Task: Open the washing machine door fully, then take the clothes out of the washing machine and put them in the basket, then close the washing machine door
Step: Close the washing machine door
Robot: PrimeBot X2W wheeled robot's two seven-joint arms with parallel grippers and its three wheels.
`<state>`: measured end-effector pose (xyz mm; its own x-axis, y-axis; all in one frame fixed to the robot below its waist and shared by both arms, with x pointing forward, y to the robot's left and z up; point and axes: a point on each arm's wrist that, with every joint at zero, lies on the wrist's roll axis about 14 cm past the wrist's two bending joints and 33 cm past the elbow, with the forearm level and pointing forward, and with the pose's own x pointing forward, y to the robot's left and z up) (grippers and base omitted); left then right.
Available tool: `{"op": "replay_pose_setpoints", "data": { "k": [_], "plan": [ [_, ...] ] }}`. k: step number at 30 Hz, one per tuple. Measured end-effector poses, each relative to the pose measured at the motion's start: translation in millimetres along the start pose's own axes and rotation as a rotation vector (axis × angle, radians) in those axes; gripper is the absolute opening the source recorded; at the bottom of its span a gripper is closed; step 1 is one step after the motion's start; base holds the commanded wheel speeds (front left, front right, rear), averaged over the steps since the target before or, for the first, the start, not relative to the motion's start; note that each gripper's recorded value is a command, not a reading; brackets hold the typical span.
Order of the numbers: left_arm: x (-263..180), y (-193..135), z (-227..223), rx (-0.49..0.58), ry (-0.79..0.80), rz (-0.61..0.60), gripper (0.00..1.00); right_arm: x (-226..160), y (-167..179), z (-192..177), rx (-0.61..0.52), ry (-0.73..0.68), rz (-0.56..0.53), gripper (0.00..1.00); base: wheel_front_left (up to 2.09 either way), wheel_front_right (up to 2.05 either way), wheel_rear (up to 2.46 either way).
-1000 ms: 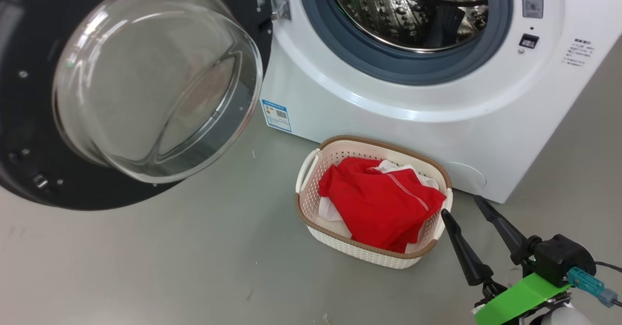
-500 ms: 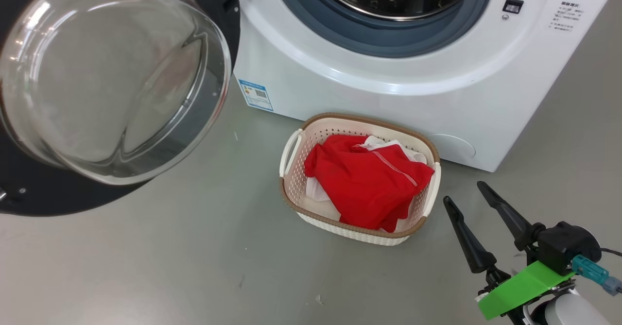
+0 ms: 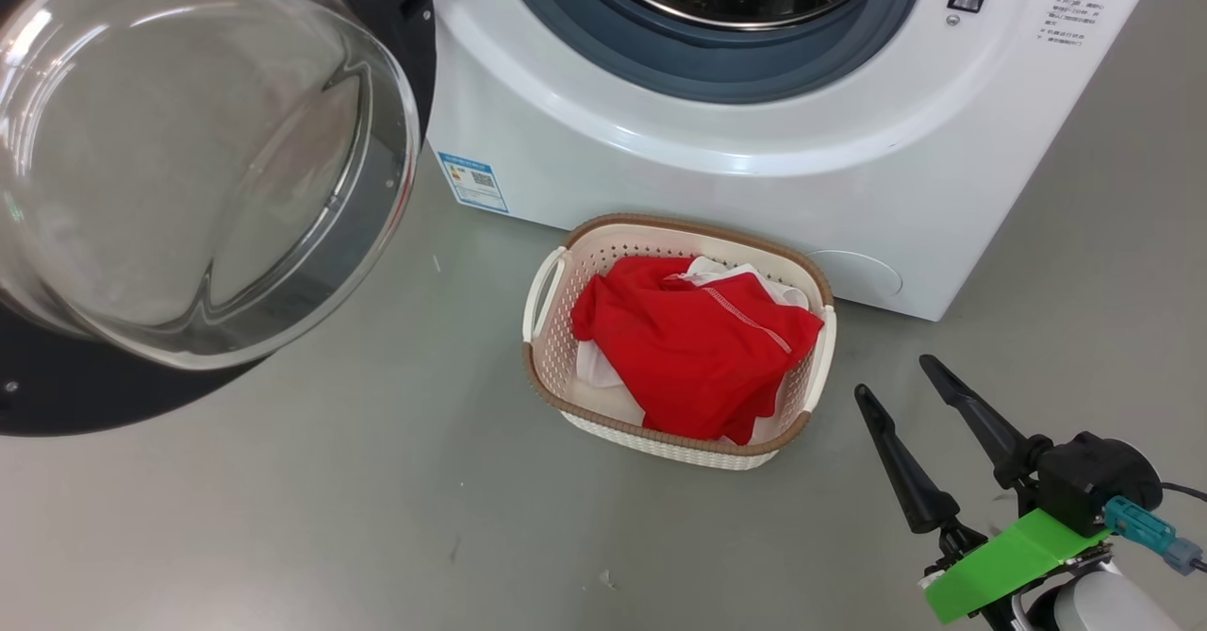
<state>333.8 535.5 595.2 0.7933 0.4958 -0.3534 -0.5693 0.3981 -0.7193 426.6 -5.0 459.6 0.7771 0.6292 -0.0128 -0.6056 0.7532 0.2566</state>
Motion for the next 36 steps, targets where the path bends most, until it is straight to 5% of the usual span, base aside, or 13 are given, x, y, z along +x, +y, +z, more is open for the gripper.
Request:
{"op": "replay_pose_setpoints", "data": {
  "k": [23, 36],
  "plan": [
    [-15, -13, -36, 0.075, 0.293, -0.101, 0.00, -8, -6, 19, -0.021, -0.045, -0.037, 1.00, 0.00, 0.00, 0.00],
    [-48, -54, -103, 0.215, 0.539, -0.352, 0.00, -21, -12, 39, -0.041, -0.097, -0.085, 1.00, 0.00, 0.00, 0.00]
  ]
}}
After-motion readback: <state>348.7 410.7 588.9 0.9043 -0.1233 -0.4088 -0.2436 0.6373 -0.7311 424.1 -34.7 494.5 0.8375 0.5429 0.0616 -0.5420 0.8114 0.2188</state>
